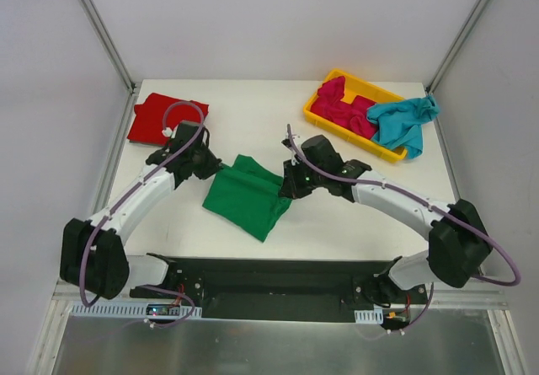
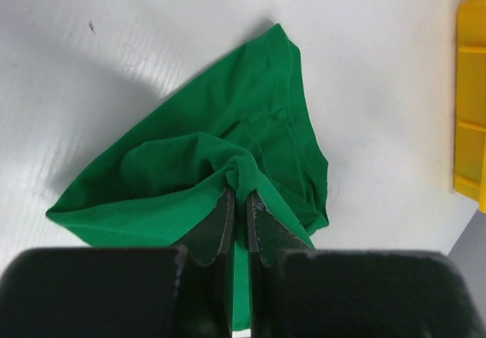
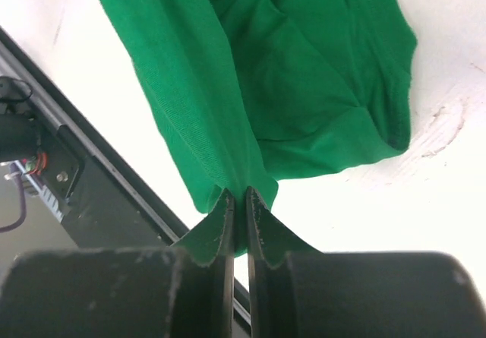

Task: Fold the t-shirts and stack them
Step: Fold the long partially folded tshirt into a neat square

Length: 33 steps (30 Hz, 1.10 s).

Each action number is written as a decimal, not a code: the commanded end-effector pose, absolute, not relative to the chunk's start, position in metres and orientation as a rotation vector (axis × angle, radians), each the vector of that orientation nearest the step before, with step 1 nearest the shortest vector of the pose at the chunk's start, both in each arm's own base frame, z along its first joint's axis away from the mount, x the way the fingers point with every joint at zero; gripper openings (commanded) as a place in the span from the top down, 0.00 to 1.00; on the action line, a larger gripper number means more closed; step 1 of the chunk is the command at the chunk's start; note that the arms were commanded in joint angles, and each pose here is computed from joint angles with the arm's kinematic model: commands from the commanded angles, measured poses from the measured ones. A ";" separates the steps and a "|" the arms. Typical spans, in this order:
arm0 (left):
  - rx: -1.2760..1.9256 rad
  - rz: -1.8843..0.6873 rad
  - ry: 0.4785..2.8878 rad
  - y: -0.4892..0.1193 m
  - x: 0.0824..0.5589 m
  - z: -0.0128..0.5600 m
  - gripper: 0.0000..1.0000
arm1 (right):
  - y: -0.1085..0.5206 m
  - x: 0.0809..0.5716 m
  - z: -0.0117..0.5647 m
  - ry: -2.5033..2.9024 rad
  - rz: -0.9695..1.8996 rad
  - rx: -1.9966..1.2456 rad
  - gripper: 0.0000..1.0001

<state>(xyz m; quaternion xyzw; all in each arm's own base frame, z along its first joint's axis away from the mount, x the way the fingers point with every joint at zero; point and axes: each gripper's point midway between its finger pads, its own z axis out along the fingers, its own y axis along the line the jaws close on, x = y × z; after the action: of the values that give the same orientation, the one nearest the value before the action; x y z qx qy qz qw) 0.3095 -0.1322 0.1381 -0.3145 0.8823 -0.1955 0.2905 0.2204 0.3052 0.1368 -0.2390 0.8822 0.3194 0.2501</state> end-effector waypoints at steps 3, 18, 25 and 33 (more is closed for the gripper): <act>-0.842 -0.386 2.294 -0.119 0.352 0.135 1.00 | 0.286 0.249 0.100 2.535 0.733 -0.555 0.99; -0.777 -0.277 2.380 -0.122 0.379 0.106 0.38 | 0.257 0.312 0.086 2.608 0.403 -0.419 0.48; -0.633 -0.383 2.325 -0.128 0.358 0.147 0.01 | 0.246 0.305 0.131 2.506 0.395 -0.378 0.04; -0.231 -0.745 2.461 -0.198 0.339 0.133 0.01 | 0.329 0.242 0.131 2.423 1.032 -0.573 0.04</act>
<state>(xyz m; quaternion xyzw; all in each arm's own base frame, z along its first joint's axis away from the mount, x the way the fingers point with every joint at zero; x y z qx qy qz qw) 0.3486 -0.1613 0.1537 -0.1766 0.9020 -0.2224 0.3252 0.2624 0.2837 0.1243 -0.1757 0.9087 0.2820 0.2525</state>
